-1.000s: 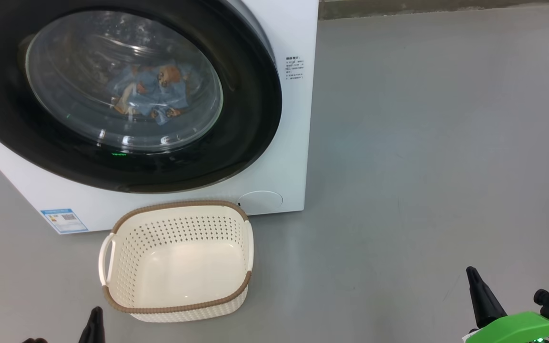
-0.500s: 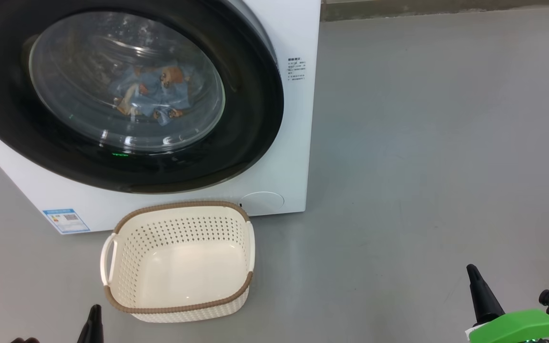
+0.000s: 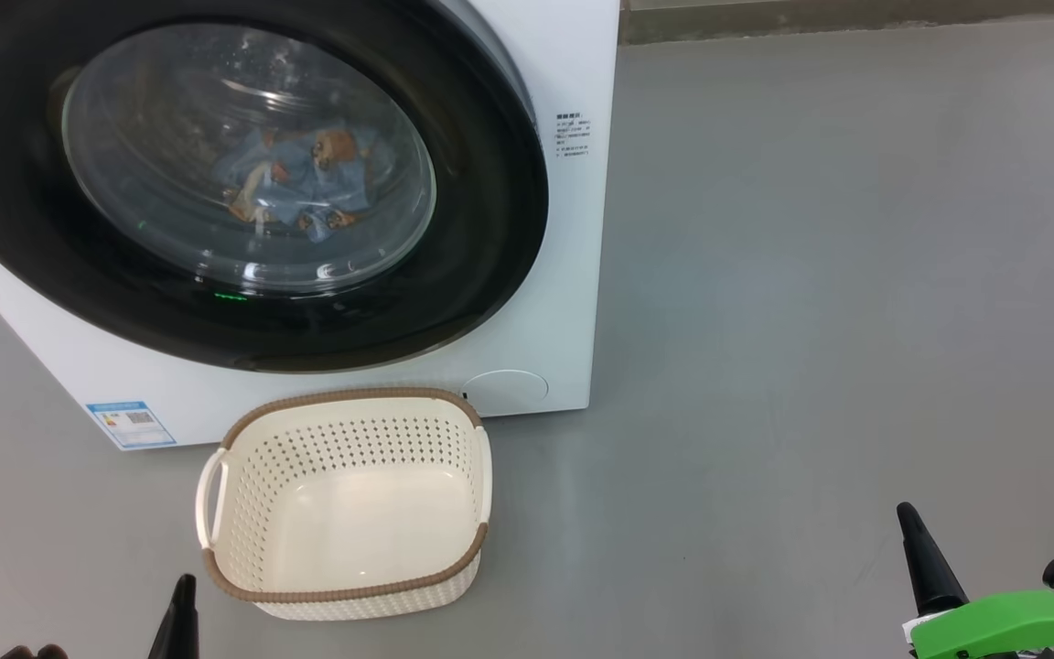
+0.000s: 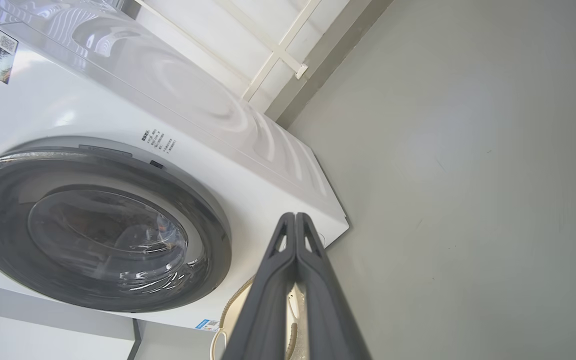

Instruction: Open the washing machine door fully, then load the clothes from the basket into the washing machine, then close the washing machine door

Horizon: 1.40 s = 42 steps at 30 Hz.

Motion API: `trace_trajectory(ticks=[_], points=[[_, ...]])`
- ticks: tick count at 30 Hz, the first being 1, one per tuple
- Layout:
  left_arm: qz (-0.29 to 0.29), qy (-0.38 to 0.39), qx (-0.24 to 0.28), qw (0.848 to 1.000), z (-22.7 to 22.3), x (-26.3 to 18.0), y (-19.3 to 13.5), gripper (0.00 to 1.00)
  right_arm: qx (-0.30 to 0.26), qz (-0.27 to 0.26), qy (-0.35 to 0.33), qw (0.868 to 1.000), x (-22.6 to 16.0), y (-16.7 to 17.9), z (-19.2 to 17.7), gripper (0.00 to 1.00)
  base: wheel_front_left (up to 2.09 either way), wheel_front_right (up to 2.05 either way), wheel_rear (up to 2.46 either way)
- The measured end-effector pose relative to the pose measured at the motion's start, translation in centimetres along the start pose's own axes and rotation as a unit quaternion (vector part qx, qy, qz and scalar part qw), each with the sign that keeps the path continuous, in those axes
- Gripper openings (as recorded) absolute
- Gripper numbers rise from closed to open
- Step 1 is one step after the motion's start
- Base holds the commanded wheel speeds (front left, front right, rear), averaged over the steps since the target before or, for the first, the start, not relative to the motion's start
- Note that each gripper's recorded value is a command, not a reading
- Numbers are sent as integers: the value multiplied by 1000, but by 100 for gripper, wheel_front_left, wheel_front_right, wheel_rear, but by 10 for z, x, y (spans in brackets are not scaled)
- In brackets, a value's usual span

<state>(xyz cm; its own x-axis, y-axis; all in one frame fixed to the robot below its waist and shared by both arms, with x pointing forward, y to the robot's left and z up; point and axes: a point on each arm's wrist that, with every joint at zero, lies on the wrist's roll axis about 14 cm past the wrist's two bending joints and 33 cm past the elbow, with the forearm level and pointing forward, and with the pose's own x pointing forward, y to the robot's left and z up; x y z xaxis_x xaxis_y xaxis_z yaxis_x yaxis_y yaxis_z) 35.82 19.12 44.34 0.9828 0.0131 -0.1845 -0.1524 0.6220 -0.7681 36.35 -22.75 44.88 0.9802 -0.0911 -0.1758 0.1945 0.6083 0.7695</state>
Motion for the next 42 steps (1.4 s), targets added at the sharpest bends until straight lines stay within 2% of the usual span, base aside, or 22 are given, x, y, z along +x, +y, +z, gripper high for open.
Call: trace_trajectory(ticks=[21,42], points=[[-8,1,-113,994,4,4,-9,0,110,11,5,994,2,11,0,0,0,0,0],[-23,0,-219,975,12,7,-17,0,216,28,8,976,3,23,1,0,0,0,0]])
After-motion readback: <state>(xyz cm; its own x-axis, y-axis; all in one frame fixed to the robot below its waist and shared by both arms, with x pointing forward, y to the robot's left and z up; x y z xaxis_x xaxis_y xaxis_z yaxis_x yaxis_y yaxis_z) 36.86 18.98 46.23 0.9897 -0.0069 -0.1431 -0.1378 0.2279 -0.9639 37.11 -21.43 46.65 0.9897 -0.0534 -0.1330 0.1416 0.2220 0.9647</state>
